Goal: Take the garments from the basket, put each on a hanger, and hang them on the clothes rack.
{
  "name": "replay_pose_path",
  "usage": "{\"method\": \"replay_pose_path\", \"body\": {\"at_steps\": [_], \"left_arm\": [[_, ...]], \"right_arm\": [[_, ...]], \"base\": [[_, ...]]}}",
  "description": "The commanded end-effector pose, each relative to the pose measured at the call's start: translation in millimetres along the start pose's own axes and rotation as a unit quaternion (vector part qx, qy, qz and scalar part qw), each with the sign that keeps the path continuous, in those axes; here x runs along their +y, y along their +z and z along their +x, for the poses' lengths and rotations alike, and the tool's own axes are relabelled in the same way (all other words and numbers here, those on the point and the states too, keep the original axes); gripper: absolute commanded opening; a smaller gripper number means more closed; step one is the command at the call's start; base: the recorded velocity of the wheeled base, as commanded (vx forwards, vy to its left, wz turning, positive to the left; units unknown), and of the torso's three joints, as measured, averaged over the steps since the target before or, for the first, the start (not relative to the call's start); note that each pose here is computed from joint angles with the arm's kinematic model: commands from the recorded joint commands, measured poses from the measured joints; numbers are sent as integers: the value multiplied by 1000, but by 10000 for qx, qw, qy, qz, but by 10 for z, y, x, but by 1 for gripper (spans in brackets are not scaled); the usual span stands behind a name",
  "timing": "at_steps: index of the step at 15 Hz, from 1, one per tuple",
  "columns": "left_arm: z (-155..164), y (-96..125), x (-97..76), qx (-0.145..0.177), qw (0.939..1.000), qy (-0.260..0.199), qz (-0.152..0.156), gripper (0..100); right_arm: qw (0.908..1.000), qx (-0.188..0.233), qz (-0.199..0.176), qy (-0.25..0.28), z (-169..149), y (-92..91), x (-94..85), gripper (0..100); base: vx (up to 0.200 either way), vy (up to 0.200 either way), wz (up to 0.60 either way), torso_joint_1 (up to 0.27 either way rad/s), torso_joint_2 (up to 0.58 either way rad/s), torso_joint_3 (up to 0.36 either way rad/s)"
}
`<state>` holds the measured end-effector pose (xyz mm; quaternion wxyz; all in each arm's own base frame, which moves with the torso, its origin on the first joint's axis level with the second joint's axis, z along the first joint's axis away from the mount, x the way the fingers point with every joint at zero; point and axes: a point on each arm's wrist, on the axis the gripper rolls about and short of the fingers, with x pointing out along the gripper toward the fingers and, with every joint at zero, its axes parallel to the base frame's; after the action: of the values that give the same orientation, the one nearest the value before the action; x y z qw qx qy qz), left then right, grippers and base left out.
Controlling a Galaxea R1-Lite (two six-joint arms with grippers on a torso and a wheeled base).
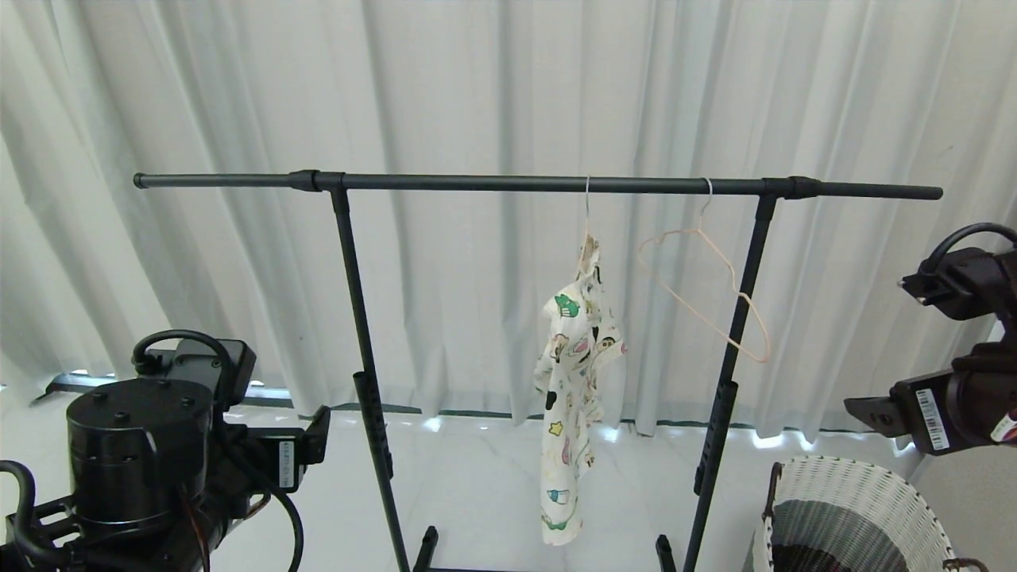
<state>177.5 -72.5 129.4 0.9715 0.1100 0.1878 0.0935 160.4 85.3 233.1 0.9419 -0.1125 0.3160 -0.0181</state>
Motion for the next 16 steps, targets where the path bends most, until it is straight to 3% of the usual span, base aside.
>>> {"method": "replay_pose_path", "body": {"at_steps": [1,5,12,16], "left_arm": [[3,-2,-2,5,10000,3,1,100],[-1,6,6,-14,9999,110,2,100],[33,-15,13,61,9997,228,5,100],[30,-26,19,75,9997,250,12,100]], "right_arm": [[10000,-28,19,0,-19,-6,-15,100],[10000,-8,-38,4,-14,-23,-14,100],[9999,100,-132,-15,-17,-206,-44,100],[9999,-132,-95,23,57,-366,-29,100]], "base": [[0,0,0,-232,505,281],[0,0,0,-206,497,281],[0,0,0,-185,481,284],[0,0,0,-62,168,107]]}}
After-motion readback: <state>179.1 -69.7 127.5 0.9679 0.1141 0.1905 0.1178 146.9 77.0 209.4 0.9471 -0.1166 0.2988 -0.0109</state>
